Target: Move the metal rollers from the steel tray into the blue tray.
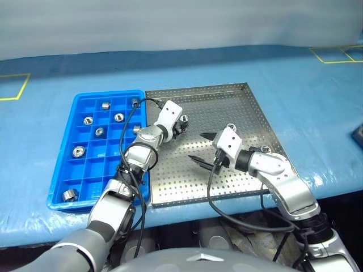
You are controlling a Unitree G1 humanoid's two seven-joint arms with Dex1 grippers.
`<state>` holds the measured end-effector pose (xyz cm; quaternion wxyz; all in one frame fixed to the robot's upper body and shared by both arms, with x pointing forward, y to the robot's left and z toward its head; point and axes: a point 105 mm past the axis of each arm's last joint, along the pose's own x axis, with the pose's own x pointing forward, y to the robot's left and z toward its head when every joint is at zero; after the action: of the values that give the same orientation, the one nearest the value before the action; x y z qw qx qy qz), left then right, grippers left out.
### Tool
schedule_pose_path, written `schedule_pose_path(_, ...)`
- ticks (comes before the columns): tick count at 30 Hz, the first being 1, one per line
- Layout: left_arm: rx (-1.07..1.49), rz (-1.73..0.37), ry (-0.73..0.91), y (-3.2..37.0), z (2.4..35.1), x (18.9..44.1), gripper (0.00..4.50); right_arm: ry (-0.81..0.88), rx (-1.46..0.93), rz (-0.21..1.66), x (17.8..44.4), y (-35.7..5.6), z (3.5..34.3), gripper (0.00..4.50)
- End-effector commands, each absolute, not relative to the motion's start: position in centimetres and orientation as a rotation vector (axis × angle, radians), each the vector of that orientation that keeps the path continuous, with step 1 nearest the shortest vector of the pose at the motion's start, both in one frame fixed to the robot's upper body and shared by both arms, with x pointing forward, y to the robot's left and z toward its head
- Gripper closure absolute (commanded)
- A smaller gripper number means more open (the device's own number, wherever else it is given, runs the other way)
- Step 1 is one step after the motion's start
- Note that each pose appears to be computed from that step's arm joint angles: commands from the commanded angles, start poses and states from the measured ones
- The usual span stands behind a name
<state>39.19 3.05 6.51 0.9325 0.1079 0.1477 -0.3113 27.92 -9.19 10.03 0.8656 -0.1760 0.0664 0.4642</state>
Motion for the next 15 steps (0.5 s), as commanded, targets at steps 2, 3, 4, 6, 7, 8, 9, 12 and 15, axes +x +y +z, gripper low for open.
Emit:
schedule_pose_path(2, 0.246, -0.692, 0.267, 2.0, 7.7, 39.1, 1.22, 0.087, -0.384, 0.975, 27.9, -9.0, 11.1, 0.27)
schedule_pose_path(3, 0.247, -0.682, 0.259, 2.0, 7.9, 39.2, 0.99, 0.087, -0.384, 0.973, 27.9, -9.1, 11.1, 0.27)
schedule_pose_path(4, 0.248, -0.666, 0.248, 2.1, 8.1, 39.4, 0.66, 0.087, -0.384, 0.971, 27.9, -9.1, 11.1, 0.27)
schedule_pose_path(6, 0.226, -0.627, 0.225, 2.3, 8.6, 40.0, 0.04, 0.086, -0.384, 0.967, 27.9, -9.1, 11.1, 0.27)
schedule_pose_path(7, 0.212, -0.611, 0.218, 2.4, 8.8, 40.2, 0.04, 0.086, -0.383, 0.966, 27.9, -9.1, 11.1, 0.27)
schedule_pose_path(8, 0.206, -0.602, 0.214, 2.5, 8.9, 40.4, 0.04, 0.086, -0.383, 0.965, 27.8, -9.1, 11.1, 0.27)
schedule_pose_path(9, 0.203, -0.596, 0.21, 2.5, 9.0, 40.5, 0.04, 0.086, -0.383, 0.965, 27.8, -9.1, 11.1, 0.27)
schedule_pose_path(12, 0.206, -0.568, 0.217, 2.8, 9.0, 41.1, 0.04, 0.086, -0.382, 0.962, 27.8, -9.2, 11.0, 0.27)
schedule_pose_path(15, 0.222, -0.572, 0.245, 2.7, 8.3, 41.5, 0.04, 0.085, -0.381, 0.962, 27.8, -9.1, 11.0, 0.27)
